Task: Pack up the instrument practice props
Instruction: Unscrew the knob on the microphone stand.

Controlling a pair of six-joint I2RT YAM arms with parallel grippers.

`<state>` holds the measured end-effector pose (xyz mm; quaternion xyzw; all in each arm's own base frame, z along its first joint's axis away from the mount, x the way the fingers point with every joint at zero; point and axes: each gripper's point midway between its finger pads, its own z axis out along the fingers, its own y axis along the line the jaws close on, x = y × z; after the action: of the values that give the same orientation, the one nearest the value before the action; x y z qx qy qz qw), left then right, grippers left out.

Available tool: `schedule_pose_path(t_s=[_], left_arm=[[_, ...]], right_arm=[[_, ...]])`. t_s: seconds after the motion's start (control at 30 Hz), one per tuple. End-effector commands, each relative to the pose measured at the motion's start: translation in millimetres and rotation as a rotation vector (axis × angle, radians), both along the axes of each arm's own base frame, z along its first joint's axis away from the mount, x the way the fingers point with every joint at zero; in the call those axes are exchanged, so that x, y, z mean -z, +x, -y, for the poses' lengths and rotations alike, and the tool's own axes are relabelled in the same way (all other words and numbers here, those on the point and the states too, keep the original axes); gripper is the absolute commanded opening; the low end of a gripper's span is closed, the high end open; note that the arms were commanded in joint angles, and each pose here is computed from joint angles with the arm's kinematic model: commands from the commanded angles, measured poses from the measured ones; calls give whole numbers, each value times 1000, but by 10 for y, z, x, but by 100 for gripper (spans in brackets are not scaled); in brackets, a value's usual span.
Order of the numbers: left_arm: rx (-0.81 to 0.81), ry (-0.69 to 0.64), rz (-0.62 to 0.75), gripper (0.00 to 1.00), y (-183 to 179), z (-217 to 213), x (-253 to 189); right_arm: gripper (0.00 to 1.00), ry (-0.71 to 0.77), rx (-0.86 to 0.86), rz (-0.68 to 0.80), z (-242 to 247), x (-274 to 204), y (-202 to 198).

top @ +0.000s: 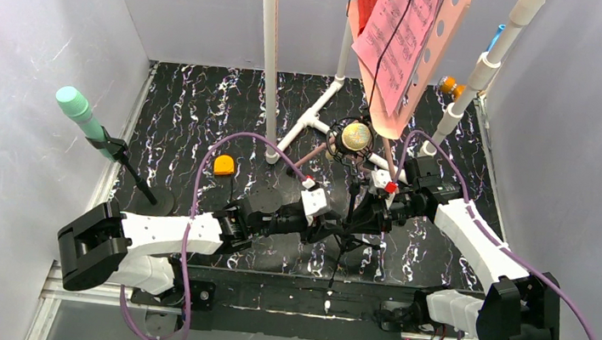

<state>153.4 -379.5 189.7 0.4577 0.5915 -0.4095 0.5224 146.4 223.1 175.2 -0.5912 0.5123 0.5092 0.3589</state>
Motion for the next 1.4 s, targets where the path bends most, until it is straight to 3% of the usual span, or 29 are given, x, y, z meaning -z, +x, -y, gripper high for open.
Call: schedule_pose_path(t_s=[0.0,0.2,0.43,0.57,0.63,0.77,1.13,1.37], left_arm=[[34,-42,2,34,-68,15,-146],[26,-38,-1,39,-64,-11,-114],[16,-34,-1,35,-36,-26,-99],[8,-29,-4,28,-16,-26,-76],[4,-28,-5,20,-4,-30,-70],[-37,-66,-109,0,39,-50,-120],[-186,-312,-677,0,98,-94,-350],[-228,-410,-824,0,108,-148,-515]], right_arm=[[1,101,-34,52,-57,-227,5],[1,101,-34,50,-57,-225,6],[1,101,-34,49,-57,-226,5],[1,100,-34,49,-57,-221,8],[1,100,-34,48,-58,-222,8],[1,100,-34,49,-57,-216,7],[1,90,-28,62,-52,-202,21],[1,90,-24,64,-46,-200,31]])
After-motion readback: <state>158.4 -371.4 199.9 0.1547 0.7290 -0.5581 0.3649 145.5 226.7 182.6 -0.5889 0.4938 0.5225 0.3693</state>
